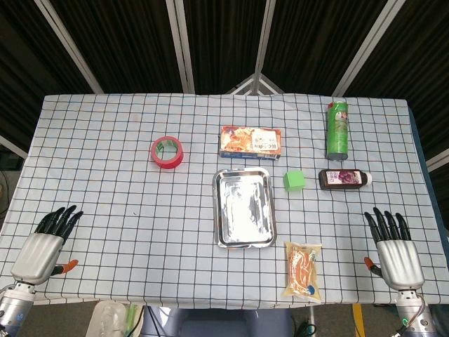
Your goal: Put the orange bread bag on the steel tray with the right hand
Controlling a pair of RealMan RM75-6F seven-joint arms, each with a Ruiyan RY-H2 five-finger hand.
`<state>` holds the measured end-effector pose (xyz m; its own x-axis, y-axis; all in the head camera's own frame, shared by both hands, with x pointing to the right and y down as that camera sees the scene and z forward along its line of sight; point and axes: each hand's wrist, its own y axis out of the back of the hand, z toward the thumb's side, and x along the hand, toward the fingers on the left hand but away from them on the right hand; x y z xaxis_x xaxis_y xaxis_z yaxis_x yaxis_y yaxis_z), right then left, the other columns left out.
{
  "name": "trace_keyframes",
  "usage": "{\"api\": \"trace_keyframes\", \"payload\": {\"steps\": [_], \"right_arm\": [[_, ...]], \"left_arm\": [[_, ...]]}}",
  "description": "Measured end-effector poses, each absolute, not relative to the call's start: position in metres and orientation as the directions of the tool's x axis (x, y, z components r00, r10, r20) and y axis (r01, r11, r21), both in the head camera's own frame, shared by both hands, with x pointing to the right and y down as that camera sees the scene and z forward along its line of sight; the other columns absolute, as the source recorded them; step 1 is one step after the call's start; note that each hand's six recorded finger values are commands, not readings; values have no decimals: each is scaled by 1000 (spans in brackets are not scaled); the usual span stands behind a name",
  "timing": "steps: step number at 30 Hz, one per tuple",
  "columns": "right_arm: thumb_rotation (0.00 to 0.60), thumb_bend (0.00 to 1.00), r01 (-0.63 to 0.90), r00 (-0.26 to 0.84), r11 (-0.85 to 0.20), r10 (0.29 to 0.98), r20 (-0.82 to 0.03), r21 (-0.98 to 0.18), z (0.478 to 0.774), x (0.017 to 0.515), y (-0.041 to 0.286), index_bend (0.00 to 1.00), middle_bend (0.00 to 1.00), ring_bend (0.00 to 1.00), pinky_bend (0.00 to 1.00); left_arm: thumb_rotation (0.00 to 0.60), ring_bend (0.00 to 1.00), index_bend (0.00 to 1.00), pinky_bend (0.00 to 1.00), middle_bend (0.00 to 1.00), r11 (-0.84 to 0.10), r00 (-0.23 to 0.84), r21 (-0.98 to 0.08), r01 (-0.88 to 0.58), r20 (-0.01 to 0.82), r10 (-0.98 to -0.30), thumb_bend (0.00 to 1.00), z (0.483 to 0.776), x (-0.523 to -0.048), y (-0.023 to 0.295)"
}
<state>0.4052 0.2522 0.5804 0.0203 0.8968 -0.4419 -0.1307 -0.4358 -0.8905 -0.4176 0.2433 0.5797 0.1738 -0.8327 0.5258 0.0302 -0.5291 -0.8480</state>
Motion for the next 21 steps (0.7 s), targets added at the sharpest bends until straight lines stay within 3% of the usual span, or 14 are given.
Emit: {"api": "trace_keyframes", "payload": {"steps": [10, 21], "right_arm": [[600, 243, -96, 60, -481, 871, -487, -872, 582, 399, 258, 0, 0, 0, 0], [600, 242, -128, 286, -695, 657, -698, -707, 606, 369, 276, 0, 0, 0, 0]], "left_arm": [[600, 0, 0, 92, 0, -525, 188, -851, 24, 519, -834, 82, 583, -416, 240], [600, 0, 0, 92, 0, -537, 166, -841, 61, 539, -826, 82, 596, -413, 237]]}}
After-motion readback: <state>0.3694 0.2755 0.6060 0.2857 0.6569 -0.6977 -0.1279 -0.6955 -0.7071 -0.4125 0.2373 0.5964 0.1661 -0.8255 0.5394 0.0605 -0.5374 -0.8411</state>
